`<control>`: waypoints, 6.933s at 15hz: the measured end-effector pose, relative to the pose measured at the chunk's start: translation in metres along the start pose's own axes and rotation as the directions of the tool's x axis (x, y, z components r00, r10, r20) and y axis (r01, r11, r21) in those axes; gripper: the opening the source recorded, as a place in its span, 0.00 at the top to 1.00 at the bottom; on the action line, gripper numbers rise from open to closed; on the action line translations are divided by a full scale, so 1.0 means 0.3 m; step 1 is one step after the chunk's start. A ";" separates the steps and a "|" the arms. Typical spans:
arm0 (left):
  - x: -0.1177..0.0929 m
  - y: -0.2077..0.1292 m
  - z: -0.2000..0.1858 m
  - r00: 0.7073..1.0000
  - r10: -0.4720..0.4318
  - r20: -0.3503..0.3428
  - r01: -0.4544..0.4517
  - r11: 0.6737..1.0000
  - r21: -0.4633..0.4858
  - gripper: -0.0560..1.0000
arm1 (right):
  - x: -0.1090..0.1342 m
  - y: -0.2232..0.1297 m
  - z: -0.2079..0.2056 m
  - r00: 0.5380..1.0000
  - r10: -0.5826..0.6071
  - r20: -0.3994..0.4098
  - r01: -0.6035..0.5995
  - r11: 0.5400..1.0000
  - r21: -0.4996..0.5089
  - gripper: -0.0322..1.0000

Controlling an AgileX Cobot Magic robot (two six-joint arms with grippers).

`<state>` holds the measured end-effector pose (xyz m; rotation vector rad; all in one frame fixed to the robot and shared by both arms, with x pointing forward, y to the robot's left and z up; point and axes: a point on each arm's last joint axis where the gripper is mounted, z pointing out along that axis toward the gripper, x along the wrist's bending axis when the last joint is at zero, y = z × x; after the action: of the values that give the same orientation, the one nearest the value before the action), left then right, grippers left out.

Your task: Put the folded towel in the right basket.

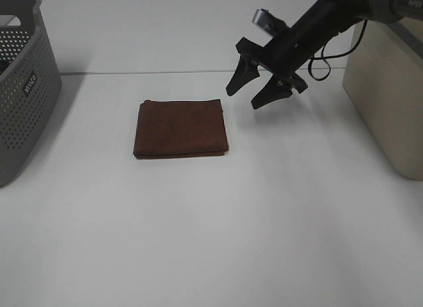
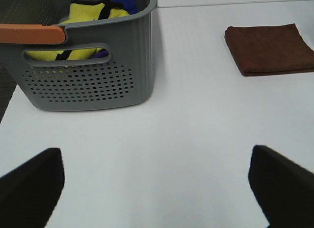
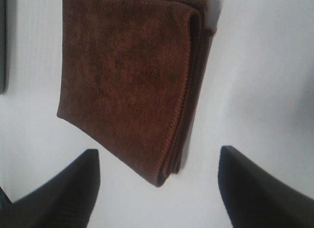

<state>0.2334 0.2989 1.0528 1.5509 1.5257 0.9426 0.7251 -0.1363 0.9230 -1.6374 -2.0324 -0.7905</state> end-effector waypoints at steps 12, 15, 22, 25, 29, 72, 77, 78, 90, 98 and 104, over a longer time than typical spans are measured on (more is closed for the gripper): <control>0.000 0.000 0.000 1.000 0.000 0.000 0.000 1.000 0.000 0.03 | 0.016 -0.026 0.307 0.999 -0.018 -0.046 0.017 1.000 -0.006 0.45; 0.000 0.000 0.000 1.000 0.000 0.000 0.000 1.000 0.000 0.03 | -0.006 -0.026 0.318 1.000 -0.025 -0.007 0.025 1.000 -0.012 0.90; 0.000 0.000 0.000 1.000 0.000 0.000 0.000 1.000 0.000 0.03 | 0.183 0.027 0.074 0.958 -0.282 0.047 0.285 0.955 -0.079 0.90; 0.000 0.000 0.000 1.000 0.000 0.000 0.000 1.000 0.000 0.03 | 0.364 0.027 -0.187 0.902 -0.406 0.149 0.428 0.884 -0.188 0.90; 0.000 0.000 0.000 1.000 0.000 0.000 0.000 1.000 0.000 0.03 | 0.445 -0.024 -0.516 0.863 -0.417 0.285 0.489 0.831 -0.265 0.90; 0.000 0.000 0.000 1.000 0.000 0.000 0.000 1.000 0.000 0.03 | 0.298 -0.732 -0.932 0.836 0.092 0.541 0.101 0.944 -0.316 0.32; 0.000 0.000 0.000 1.000 0.000 0.000 0.000 1.000 0.000 0.03 | 0.255 -1.094 -0.797 0.836 0.103 0.538 0.049 0.964 -0.261 0.32; 0.000 0.000 0.000 1.000 0.000 0.000 0.000 1.000 0.000 0.03 | 0.248 -1.163 -0.774 0.836 0.102 0.539 0.055 0.962 -0.267 0.32; 0.000 0.000 0.000 1.000 0.000 0.000 0.000 1.000 0.000 0.03 | 0.257 -1.579 -0.723 0.756 0.076 0.650 0.466 0.635 -0.616 0.32; 0.000 0.000 0.000 1.000 0.000 0.000 0.000 1.000 0.000 0.03 | 0.259 -1.604 -0.724 0.744 0.075 0.664 0.500 0.597 -0.627 0.32; 0.000 0.000 0.000 1.000 0.000 0.000 0.000 1.000 0.000 0.03 | 0.259 -1.604 -0.724 0.744 0.075 0.664 0.500 0.597 -0.627 0.32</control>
<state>0.2334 0.2989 1.0528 1.5509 1.5257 0.9426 0.2318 -0.2925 1.0533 -2.4032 -2.6096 -1.5781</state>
